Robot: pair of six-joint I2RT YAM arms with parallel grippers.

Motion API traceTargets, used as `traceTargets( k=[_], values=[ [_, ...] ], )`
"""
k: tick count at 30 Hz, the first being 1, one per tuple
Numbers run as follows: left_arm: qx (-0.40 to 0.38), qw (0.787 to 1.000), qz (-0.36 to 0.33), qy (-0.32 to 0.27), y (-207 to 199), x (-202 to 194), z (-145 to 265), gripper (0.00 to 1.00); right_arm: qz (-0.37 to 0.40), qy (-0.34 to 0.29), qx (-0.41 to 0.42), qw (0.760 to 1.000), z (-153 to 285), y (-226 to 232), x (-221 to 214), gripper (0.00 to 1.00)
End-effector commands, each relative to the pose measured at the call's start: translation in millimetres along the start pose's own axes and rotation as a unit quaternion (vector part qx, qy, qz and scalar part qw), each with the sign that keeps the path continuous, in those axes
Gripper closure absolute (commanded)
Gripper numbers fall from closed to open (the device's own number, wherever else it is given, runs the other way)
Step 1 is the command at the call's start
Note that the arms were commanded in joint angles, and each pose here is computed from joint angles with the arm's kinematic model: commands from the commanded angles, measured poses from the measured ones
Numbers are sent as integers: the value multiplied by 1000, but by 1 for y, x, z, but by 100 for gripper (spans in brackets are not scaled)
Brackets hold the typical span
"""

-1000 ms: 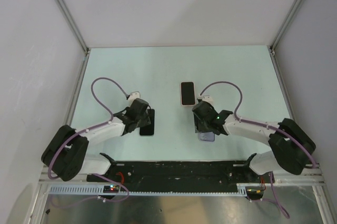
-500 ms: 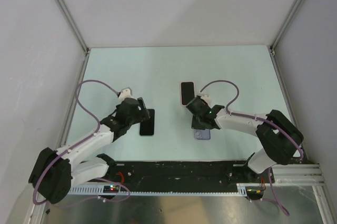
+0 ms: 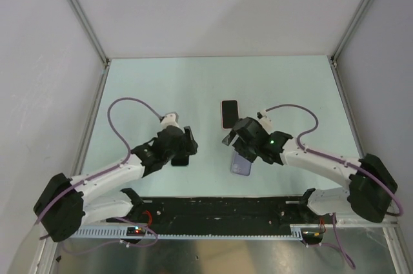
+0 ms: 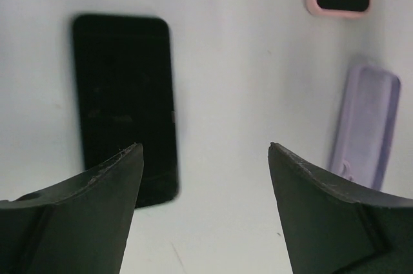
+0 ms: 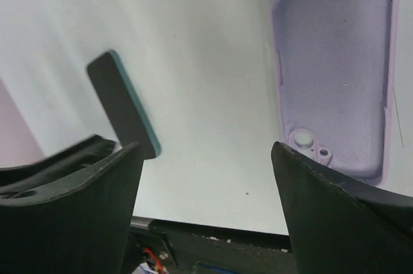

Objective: Put the phone into the phone case

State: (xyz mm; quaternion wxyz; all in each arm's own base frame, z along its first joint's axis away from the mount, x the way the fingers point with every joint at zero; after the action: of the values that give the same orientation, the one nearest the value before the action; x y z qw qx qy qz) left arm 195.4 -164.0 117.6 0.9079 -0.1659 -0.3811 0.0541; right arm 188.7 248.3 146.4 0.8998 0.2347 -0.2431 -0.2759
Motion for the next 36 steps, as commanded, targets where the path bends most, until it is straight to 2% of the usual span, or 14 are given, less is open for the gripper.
traceTargets(
  k=[1, 6, 11, 14, 17, 25, 30, 36],
  values=[
    [-8, 999, 41, -27, -33, -4, 4, 18, -24, -58, 26, 998, 25, 11, 28, 13],
    [-9, 990, 140, -19, -75, -31, 1, 18, -6, -113, -22, 993, 44, -24, 68, 12],
    [-11, 982, 187, 19, -126, -63, -11, 17, -6, -188, -29, 982, 79, -55, 97, 12],
    [-14, 978, 203, 38, -150, -79, -15, 20, -9, -210, -23, 977, 95, -65, 108, 12],
    [-10, 978, 206, 41, -163, -92, -20, 27, -11, -218, -12, 976, 105, -69, 113, 12],
    [20, 980, 196, 21, -174, -107, -21, 38, -7, -209, 13, 978, 119, -72, 110, 12],
    [48, 984, 170, 12, -174, -117, -26, 52, -2, -208, 23, 978, 126, -75, 108, 12],
    [84, 986, 141, -5, -168, -122, -26, 54, 4, -212, 37, 977, 133, -76, 108, 12]
  ],
)
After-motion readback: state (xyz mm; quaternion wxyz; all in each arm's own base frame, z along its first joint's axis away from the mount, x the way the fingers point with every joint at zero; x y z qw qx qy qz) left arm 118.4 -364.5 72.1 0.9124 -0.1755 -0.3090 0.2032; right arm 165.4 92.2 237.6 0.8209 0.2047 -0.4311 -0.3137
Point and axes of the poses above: each gripper's point midway between its finger pads, its own z axis back along the fingers, its own y axis along the line the jaws close on, x = y × z, the point moved 6 cm from there along z, back along the fingers, and after that the axes turned 2 degrees about -z, right-handed, at the moved point
